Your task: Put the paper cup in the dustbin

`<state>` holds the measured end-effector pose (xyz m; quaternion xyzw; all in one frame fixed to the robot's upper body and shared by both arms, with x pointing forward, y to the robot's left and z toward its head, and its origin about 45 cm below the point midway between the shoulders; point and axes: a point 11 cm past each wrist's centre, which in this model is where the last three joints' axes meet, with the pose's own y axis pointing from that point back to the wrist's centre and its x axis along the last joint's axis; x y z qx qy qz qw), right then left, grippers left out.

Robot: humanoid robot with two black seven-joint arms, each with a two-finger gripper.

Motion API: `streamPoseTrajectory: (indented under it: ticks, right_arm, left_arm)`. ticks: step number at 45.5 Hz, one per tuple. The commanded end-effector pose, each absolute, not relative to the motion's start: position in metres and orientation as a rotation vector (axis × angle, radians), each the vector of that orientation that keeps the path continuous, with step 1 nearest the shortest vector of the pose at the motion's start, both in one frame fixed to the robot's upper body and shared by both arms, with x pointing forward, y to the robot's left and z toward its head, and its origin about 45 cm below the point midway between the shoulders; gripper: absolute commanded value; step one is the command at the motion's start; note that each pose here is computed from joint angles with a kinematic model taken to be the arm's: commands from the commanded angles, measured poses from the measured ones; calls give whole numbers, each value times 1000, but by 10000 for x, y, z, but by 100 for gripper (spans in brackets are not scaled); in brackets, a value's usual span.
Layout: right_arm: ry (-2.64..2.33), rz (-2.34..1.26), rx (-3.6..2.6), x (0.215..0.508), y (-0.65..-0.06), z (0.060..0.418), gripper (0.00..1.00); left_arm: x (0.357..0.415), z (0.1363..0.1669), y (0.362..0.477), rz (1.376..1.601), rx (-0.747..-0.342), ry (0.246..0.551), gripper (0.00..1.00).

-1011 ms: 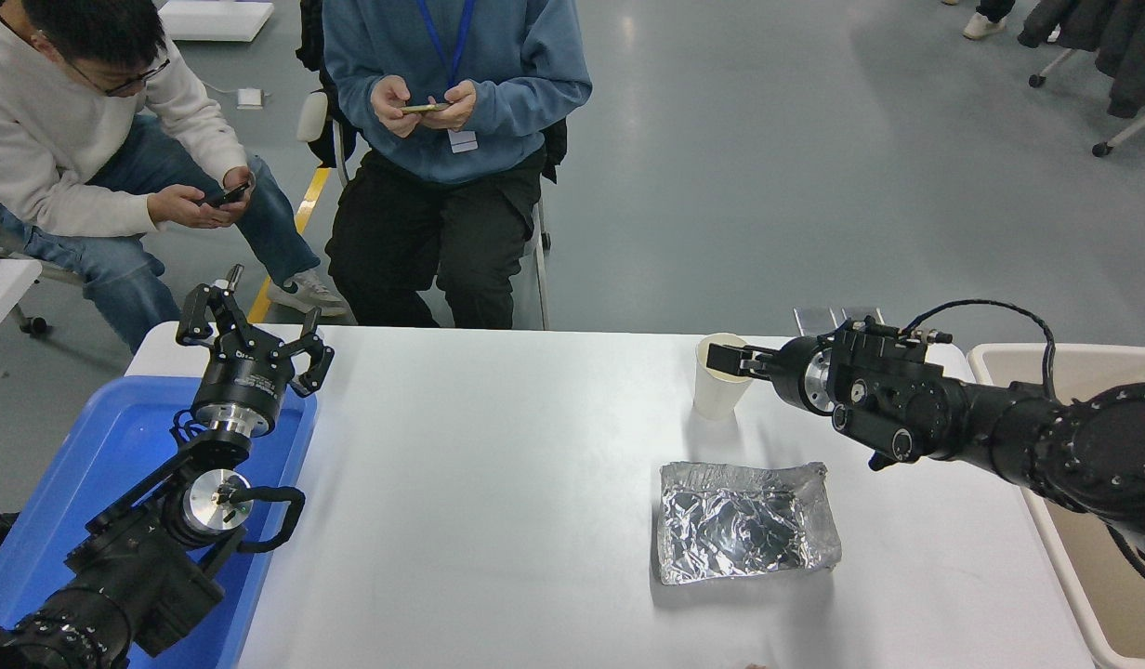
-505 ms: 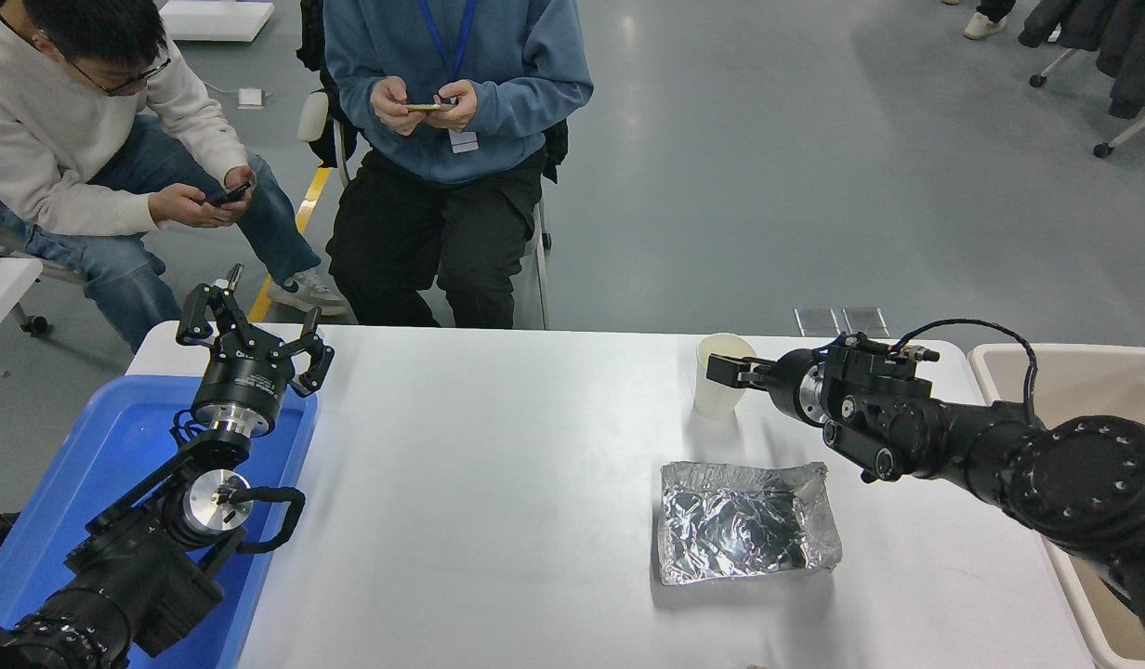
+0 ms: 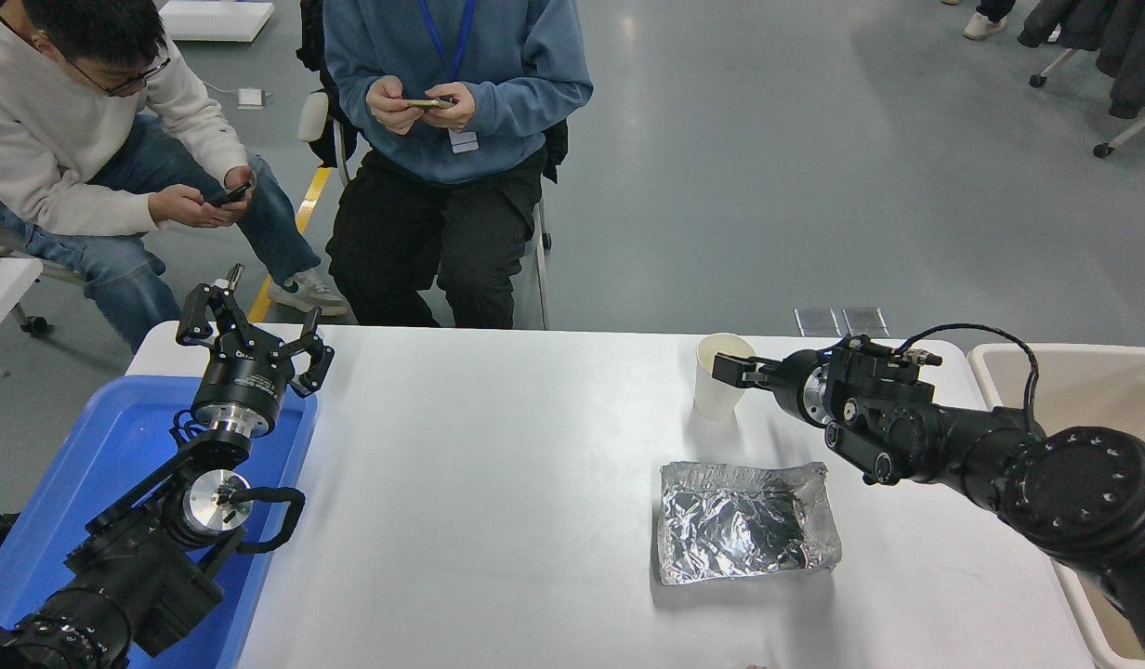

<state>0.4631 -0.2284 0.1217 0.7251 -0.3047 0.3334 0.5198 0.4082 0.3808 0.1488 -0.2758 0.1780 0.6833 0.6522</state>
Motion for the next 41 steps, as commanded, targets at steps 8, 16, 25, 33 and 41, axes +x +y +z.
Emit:
streamPoseTrajectory:
  ticks: [8,16,25,33,41]
  right_arm:
    - [-639,868,1750,4589,-2181,1182,13]
    - [-609,884,1731,4587,-2200,1178,0]
    - [-599,867,1733,4577,-2234,1166,0]
    - [-607,866,1737,4591,-2230,1189,0]
    - [-602,872,1766,4644,-2165,1300,0]
  left_arm:
    - [4082,1488,3810,1552,-627,404,100]
    - [4081,1486,3808,1551,-625,404,100]
    - [4081,1486,3808,1551,-625,404,100]
    - [4082,1488,3810,1552,-627,404,100]
    - [4081,1486,3808,1551,-625,404,100]
